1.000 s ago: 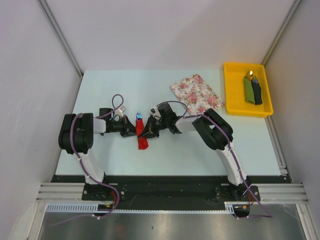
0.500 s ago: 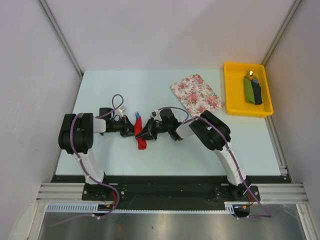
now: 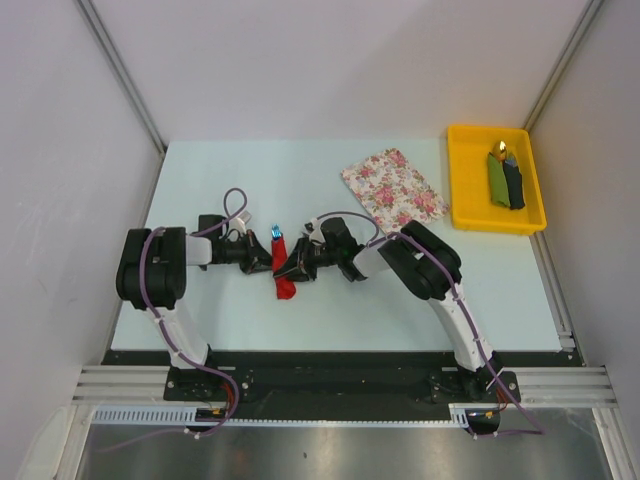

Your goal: Place the utensils on the paper napkin and roll it up

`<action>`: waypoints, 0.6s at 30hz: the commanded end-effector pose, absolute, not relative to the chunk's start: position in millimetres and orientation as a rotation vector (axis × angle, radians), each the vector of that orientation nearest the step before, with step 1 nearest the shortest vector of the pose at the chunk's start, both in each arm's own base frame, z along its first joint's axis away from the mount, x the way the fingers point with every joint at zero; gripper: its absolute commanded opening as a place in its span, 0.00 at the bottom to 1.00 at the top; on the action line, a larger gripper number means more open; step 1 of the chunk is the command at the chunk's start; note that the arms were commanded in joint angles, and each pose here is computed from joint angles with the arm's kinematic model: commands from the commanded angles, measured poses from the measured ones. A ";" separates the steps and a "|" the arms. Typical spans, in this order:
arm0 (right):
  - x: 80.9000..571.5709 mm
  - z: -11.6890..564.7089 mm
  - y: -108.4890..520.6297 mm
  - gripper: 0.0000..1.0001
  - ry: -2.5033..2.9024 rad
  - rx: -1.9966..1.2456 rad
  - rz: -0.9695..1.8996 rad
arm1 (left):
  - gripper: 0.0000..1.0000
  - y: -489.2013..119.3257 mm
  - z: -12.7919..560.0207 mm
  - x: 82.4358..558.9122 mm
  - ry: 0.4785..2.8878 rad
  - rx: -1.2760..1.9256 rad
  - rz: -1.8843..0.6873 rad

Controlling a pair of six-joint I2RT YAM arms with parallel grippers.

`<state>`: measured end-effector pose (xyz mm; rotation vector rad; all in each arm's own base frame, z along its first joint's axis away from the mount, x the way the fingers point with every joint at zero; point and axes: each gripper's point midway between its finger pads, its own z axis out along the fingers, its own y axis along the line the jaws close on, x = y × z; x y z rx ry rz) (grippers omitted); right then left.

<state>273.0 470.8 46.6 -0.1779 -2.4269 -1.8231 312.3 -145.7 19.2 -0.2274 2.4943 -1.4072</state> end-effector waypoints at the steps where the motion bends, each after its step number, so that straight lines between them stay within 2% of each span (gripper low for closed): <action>1: 264.4 0.7 453.9 0.23 -2.513 -0.278 -1.582 | 0.00 -135.5 22.7 323.3 2.486 -0.171 -1.264; 12: 275.4 -12.6 446.2 0.25 -2.567 -0.335 -1.514 | 0.00 -126.8 66.9 332.5 2.366 -0.110 -1.248; 18: 283.2 -4.3 453.9 0.26 -2.597 -0.295 -1.533 | 0.04 -114.5 85.7 341.1 2.337 -0.100 -1.203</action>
